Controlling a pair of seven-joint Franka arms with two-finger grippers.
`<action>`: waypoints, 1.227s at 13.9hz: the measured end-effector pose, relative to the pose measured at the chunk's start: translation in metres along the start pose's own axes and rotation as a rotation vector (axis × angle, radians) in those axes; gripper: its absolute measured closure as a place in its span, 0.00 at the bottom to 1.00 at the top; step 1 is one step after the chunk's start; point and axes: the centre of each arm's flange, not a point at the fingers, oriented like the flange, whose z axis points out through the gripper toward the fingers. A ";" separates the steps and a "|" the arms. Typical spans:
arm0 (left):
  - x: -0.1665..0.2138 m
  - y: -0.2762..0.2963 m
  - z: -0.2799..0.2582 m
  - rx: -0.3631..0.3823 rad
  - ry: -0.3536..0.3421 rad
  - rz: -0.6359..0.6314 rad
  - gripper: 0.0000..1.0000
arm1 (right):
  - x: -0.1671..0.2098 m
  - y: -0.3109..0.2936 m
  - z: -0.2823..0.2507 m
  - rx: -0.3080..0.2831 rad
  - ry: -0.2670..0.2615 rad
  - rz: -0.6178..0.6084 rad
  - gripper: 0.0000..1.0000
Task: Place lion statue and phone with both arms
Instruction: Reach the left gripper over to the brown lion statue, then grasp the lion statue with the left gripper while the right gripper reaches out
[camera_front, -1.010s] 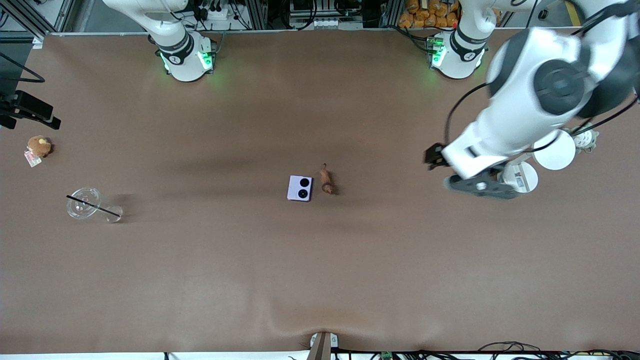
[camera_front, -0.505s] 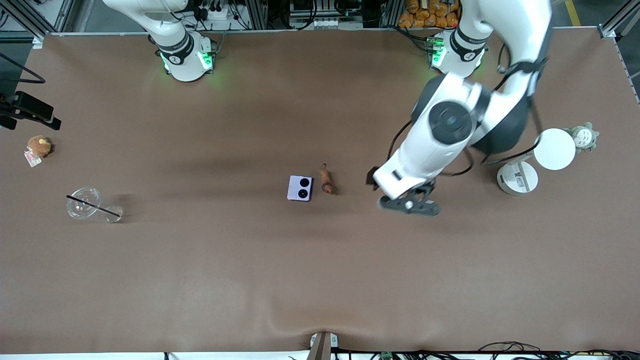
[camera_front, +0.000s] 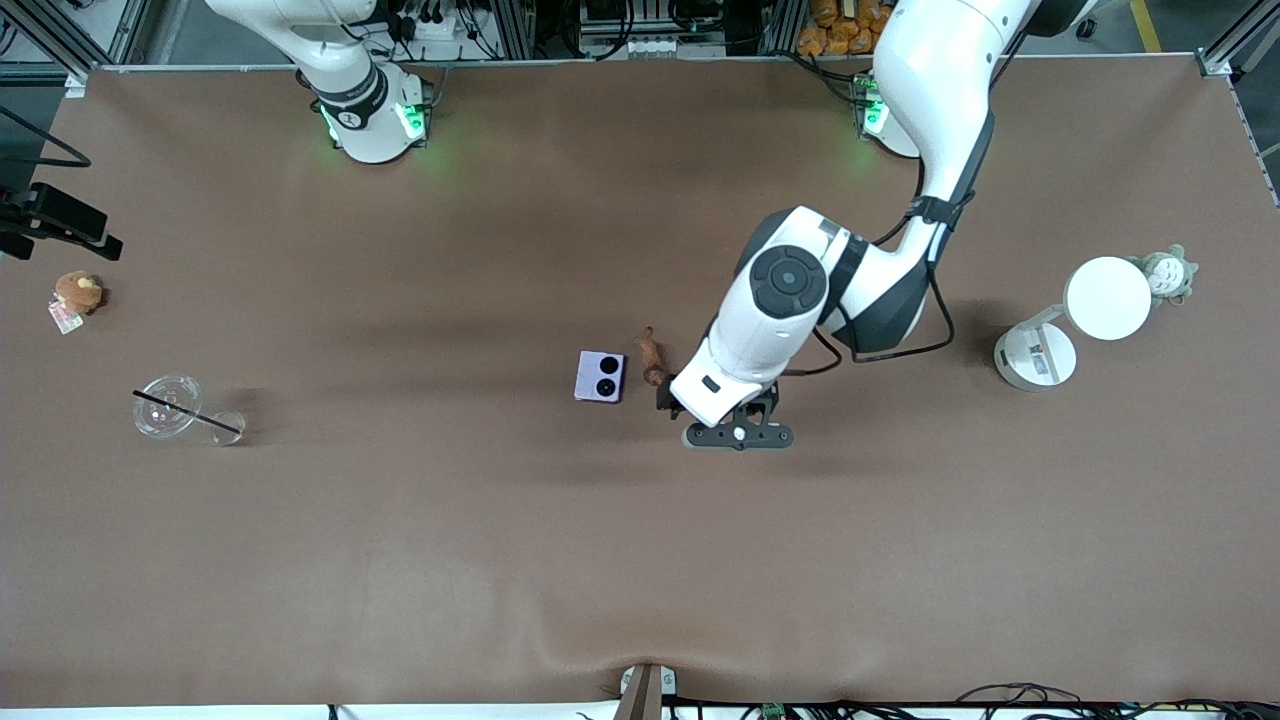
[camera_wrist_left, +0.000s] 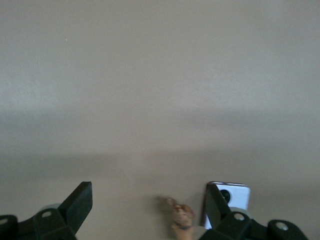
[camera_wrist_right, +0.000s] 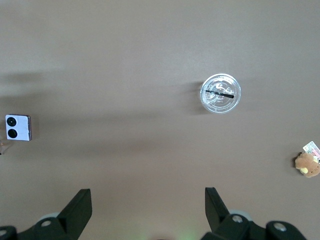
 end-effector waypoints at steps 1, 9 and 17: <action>-0.007 0.009 0.001 0.000 -0.004 -0.017 0.00 | 0.000 0.000 0.000 0.000 0.000 0.000 0.00; -0.082 0.038 0.076 0.117 -0.132 -0.139 0.00 | 0.001 0.000 0.001 0.000 -0.002 0.000 0.00; -0.111 0.045 0.141 0.142 -0.162 -0.113 0.00 | 0.001 0.000 0.002 0.000 -0.003 0.000 0.00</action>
